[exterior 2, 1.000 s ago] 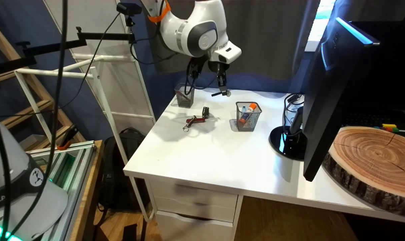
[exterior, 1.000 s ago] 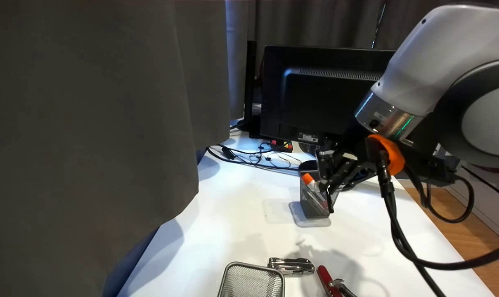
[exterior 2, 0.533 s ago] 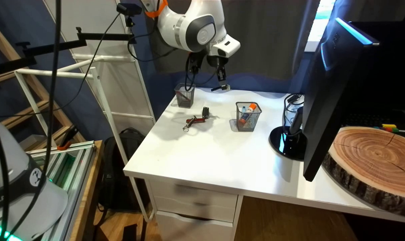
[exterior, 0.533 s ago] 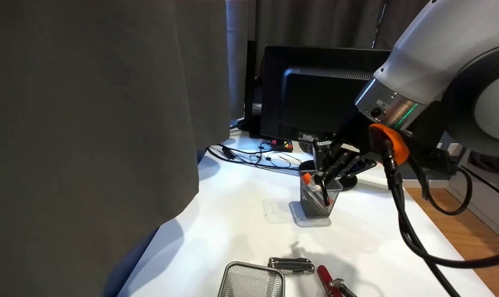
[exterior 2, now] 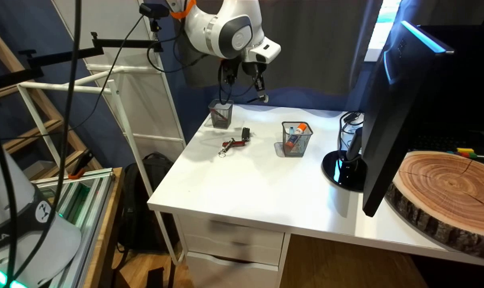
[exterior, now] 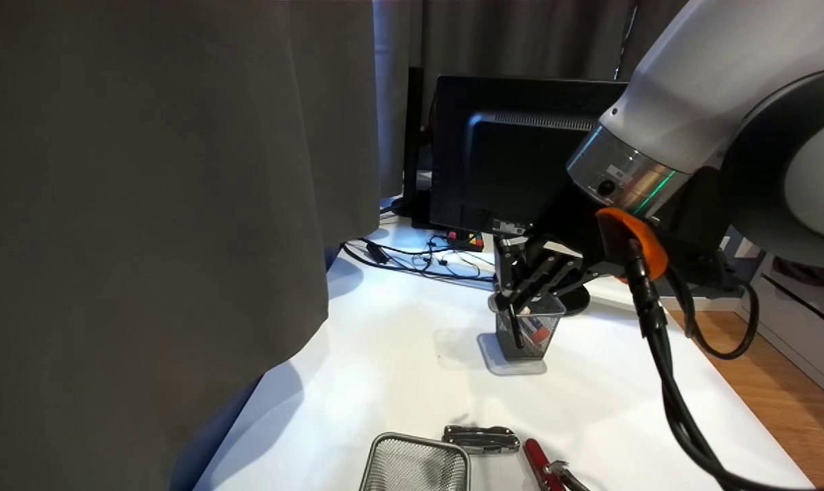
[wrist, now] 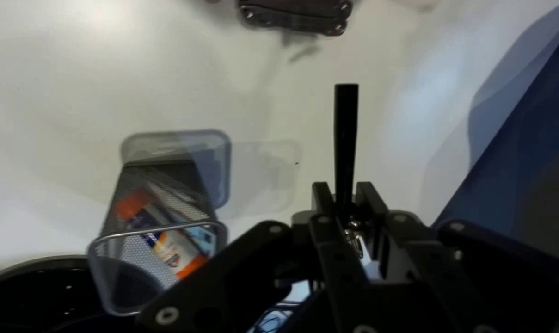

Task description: Put the black object in the basket on the left.

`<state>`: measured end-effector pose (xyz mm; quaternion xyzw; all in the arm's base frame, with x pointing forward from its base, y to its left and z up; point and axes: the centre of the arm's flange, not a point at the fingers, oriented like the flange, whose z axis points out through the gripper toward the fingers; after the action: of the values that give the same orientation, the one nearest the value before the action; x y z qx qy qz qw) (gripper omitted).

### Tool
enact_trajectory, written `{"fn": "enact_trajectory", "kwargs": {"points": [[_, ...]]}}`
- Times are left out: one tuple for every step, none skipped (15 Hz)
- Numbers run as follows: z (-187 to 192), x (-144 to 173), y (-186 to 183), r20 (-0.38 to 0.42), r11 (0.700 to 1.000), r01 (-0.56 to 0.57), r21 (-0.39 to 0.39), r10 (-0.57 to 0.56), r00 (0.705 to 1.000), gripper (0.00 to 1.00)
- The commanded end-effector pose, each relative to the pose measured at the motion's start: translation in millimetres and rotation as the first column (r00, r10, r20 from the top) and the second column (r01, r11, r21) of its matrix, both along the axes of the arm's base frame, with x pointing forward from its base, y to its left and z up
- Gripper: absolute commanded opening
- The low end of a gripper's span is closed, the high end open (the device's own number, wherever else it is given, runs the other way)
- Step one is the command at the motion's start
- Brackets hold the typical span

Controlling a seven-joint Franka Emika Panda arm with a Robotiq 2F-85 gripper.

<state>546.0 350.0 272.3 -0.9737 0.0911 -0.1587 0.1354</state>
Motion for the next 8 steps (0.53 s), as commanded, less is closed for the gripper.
{"fn": "enact_trajectory", "kwargs": {"points": [[18, -7, 59, 0.052, 0.983, -0.183, 0.006, 0.183, 0.982, 0.04], [23, -13, 72, 0.059, 0.975, -0.223, 0.0, 0.223, 0.973, 0.04], [25, -21, 83, 0.06, 0.966, -0.257, -0.013, 0.257, 0.965, 0.04], [26, -26, 90, 0.053, 0.96, -0.28, -0.026, 0.281, 0.958, 0.04], [23, -29, 97, 0.04, 0.952, -0.306, -0.024, 0.307, 0.951, 0.04], [18, -34, 104, 0.024, 0.944, -0.33, -0.022, 0.331, 0.943, 0.04], [16, -37, 111, 0.009, 0.933, -0.359, -0.023, 0.359, 0.933, 0.04], [11, -40, 118, -0.006, 0.924, -0.381, -0.035, 0.381, 0.924, 0.04]]}}
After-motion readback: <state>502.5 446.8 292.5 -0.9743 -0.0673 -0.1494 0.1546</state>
